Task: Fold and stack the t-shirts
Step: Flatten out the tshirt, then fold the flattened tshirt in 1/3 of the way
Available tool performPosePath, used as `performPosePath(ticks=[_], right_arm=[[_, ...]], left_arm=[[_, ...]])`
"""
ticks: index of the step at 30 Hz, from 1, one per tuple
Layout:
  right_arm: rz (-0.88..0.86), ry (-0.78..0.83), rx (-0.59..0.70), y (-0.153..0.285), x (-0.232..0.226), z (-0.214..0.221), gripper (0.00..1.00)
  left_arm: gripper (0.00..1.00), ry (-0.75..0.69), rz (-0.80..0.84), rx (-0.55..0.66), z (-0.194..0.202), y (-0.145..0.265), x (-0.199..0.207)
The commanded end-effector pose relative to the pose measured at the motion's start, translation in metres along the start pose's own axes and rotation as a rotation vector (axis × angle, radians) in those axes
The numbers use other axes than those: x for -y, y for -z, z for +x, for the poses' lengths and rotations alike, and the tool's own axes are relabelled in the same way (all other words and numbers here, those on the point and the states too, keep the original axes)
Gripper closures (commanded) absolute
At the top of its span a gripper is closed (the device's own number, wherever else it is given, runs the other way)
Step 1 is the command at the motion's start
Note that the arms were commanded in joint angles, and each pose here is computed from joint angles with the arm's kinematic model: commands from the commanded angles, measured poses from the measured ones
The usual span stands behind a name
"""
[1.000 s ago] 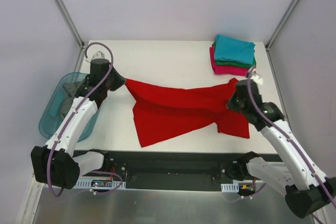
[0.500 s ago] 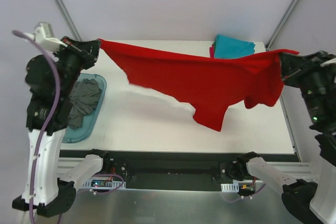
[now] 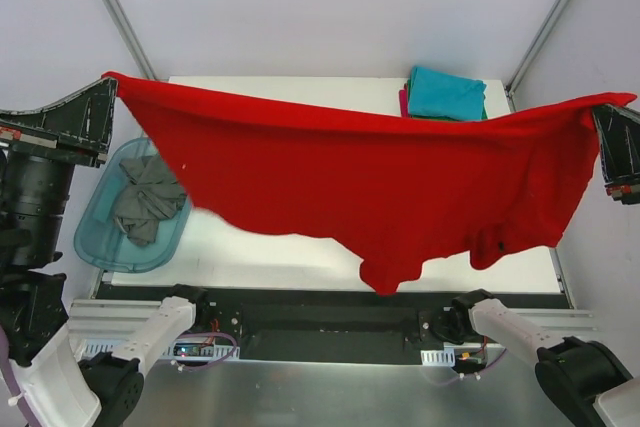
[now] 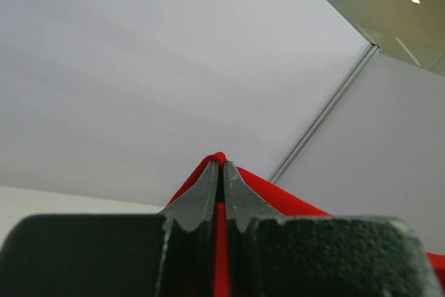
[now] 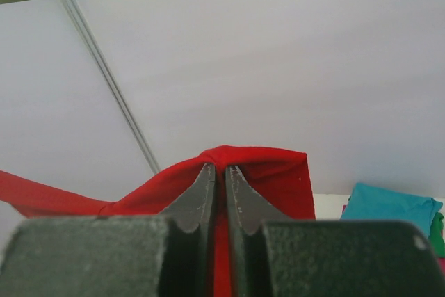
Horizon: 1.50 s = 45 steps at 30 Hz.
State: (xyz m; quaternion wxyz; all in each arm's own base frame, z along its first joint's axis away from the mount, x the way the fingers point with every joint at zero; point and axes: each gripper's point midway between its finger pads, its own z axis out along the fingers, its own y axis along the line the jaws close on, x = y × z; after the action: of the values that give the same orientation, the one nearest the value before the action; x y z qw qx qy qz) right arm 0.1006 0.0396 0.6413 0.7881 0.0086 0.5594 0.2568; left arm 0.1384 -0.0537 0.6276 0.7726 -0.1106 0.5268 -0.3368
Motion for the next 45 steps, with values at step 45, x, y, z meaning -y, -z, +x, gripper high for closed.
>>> performPosePath(ticks=[45], right_arm=[[0.667, -0.046, -1.143, -0.109, 0.227, 0.520, 0.98]], left_arm=[[1.00, -0.038, -0.904, -1.003, 0.465, -0.085, -0.387]])
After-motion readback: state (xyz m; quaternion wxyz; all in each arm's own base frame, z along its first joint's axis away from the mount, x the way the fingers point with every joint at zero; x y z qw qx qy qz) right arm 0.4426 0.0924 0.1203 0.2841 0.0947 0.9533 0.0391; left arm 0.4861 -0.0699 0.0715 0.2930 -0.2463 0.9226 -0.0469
